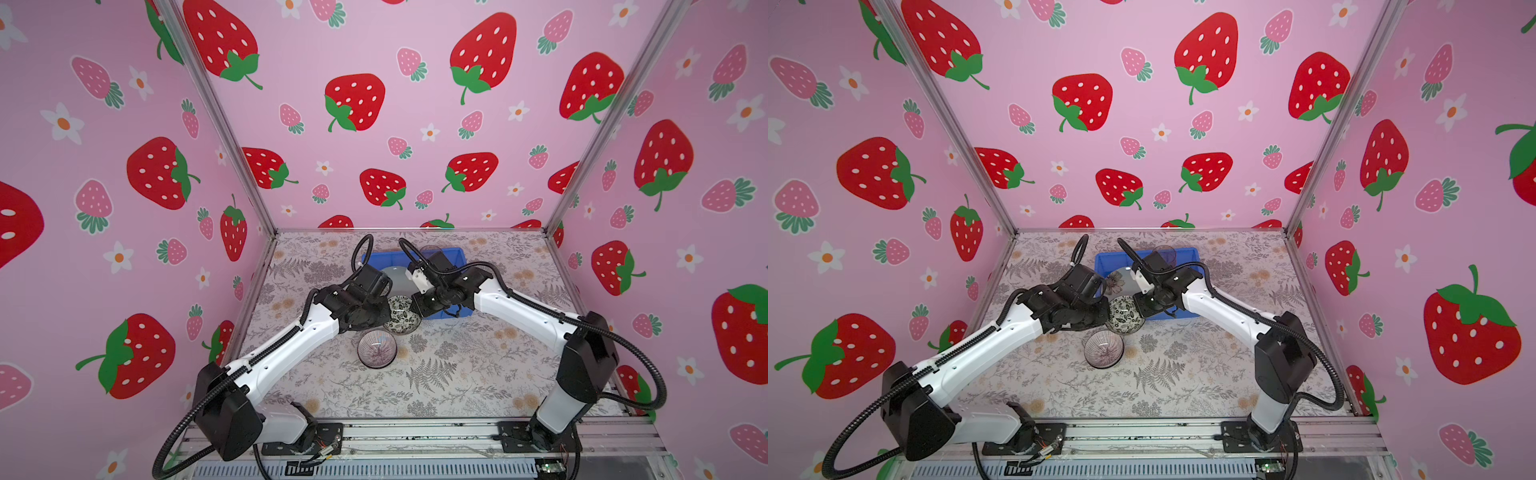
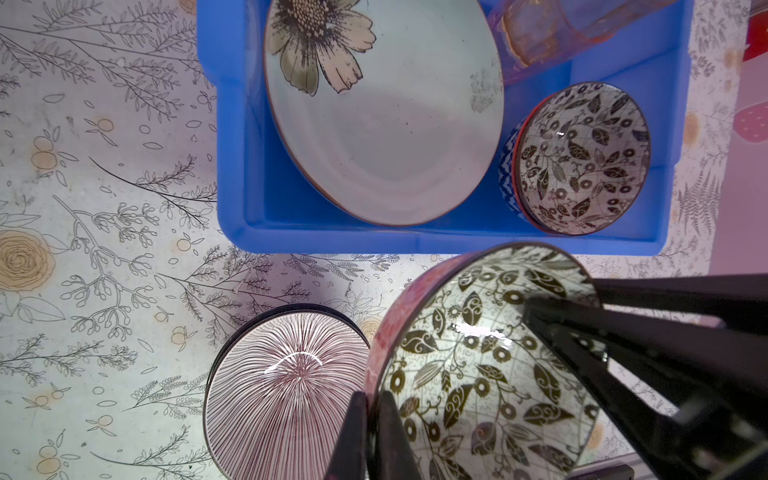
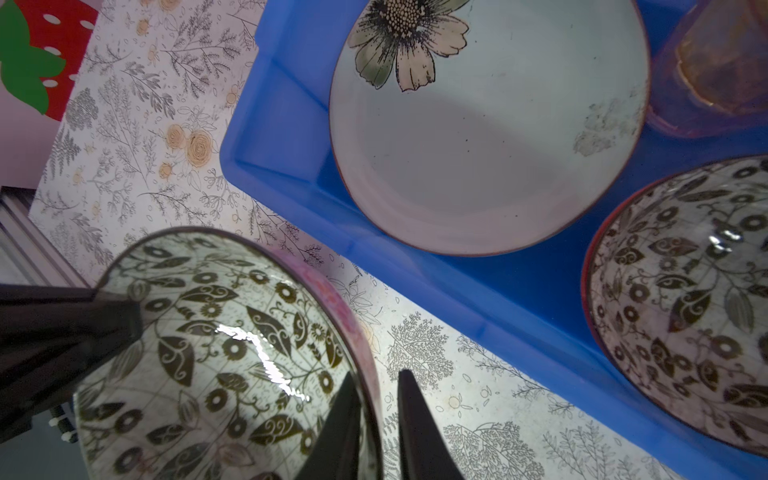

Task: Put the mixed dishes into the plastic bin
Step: 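Lift the bowl and carry it toward the bin with right gripper while left releases, then lower the held leaf bowl into the blue bin with the right gripper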

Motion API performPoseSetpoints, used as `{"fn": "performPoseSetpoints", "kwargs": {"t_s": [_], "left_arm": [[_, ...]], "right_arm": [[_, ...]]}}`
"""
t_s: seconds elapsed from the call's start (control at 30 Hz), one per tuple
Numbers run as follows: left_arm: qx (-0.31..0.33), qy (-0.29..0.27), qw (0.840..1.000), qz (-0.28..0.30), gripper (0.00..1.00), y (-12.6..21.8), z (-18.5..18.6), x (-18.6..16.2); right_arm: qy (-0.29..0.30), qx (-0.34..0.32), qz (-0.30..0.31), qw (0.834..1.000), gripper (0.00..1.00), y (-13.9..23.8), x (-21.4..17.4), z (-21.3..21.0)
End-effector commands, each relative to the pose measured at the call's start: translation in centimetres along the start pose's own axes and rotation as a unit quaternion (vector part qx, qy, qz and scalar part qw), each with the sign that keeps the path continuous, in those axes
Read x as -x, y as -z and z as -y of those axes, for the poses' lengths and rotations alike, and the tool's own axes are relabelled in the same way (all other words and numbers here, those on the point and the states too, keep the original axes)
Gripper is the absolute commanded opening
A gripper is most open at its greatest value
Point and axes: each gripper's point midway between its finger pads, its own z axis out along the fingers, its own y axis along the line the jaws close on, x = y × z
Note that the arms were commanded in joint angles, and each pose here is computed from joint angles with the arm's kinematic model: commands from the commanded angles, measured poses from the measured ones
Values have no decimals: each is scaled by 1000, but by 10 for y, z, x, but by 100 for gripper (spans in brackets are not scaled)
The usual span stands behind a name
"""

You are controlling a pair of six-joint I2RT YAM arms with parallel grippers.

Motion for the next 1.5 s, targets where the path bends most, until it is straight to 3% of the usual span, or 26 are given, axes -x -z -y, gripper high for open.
{"fn": "performPoseSetpoints", "kwargs": {"t_s": [0.0, 0.2, 0.53, 0.8, 1.13, 1.47], "left_arm": [[-25, 1, 999, 33, 0, 13, 18, 19], [-25, 3, 999, 33, 4, 14, 17, 18], [-21, 7, 998, 60, 64, 31, 10, 23], [17, 41, 996, 84, 93, 55, -36, 30], [37, 69, 993, 88, 98, 70, -78, 30], [26, 68, 995, 70, 97, 64, -77, 28]], "right_arm": [[5, -2, 3, 1000, 11, 3, 4, -2], [5, -7, 8, 1000, 1, 7, 7, -1], [3, -28, 18, 999, 0, 20, 14, 7], [-22, -59, 44, 997, 0, 48, 30, 38], [-82, -130, 78, 985, 0, 90, 51, 120], [-108, -180, 70, 975, 0, 85, 48, 171]]}}
